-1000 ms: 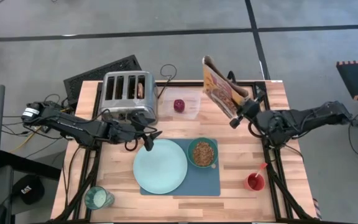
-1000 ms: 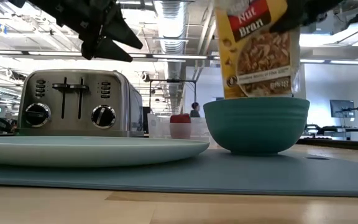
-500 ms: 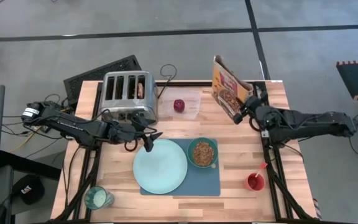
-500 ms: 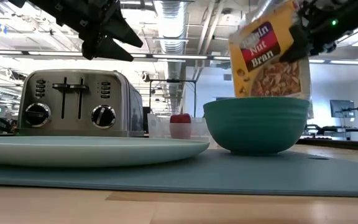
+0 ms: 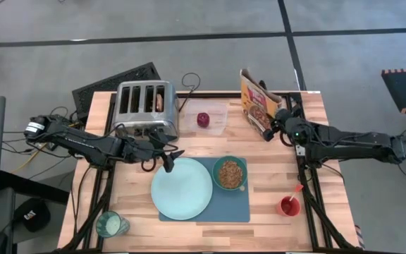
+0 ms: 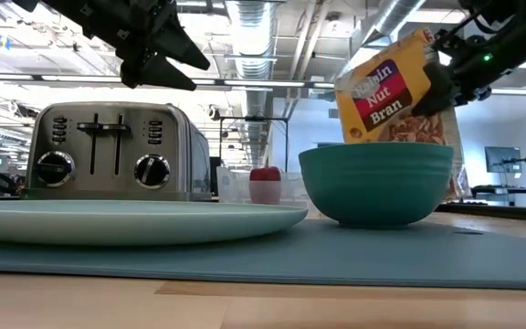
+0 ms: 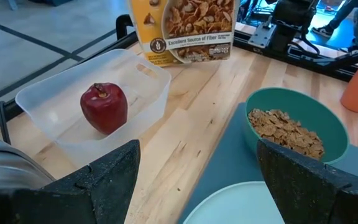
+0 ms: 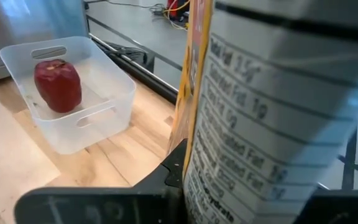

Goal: Arrange a breakfast setting

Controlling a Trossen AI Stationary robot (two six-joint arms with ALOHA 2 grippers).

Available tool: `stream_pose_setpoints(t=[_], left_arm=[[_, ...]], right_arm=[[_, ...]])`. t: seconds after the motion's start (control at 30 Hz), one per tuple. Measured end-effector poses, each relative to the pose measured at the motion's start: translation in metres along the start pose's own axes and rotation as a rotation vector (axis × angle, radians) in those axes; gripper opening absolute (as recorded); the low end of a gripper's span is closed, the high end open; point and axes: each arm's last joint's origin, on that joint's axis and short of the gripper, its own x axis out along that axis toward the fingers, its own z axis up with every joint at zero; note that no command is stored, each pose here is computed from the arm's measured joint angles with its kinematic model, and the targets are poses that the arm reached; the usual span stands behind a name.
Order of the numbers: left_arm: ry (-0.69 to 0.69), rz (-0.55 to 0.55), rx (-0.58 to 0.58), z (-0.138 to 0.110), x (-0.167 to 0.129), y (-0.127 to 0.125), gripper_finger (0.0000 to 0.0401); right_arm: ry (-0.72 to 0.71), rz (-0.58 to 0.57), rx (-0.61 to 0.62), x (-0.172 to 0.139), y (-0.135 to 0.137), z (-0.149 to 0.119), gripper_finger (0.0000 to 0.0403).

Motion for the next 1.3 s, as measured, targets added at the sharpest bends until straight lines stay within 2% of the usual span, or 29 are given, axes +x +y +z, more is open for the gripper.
stream_pose_setpoints(t=[0.27, 0.6, 0.7, 1.3], left_arm=[[0.0, 0.0, 0.001, 0.0, 0.0, 0.0, 0.0307], [-0.013, -0.004, -0.002, 0.0014, 0.0, -0.0005, 0.0306], [-0.026, -0.009, 0.002, 0.0028, 0.0, -0.0011, 0.0306], [-0.024, -0.008, 0.005, 0.0026, 0.0, -0.0009, 0.0306]], right_arm=[[0.027, 0.005, 0.011, -0.0002, -0.0002, -0.0029, 0.0105], [0.069, -0.001, -0.013, -0.0004, -0.0012, -0.0077, 0.022], [0.068, -0.003, -0.015, -0.0004, -0.0012, -0.0077, 0.0243], [0.059, -0.005, -0.053, -0.0036, -0.0027, -0.0002, 0.0249]])
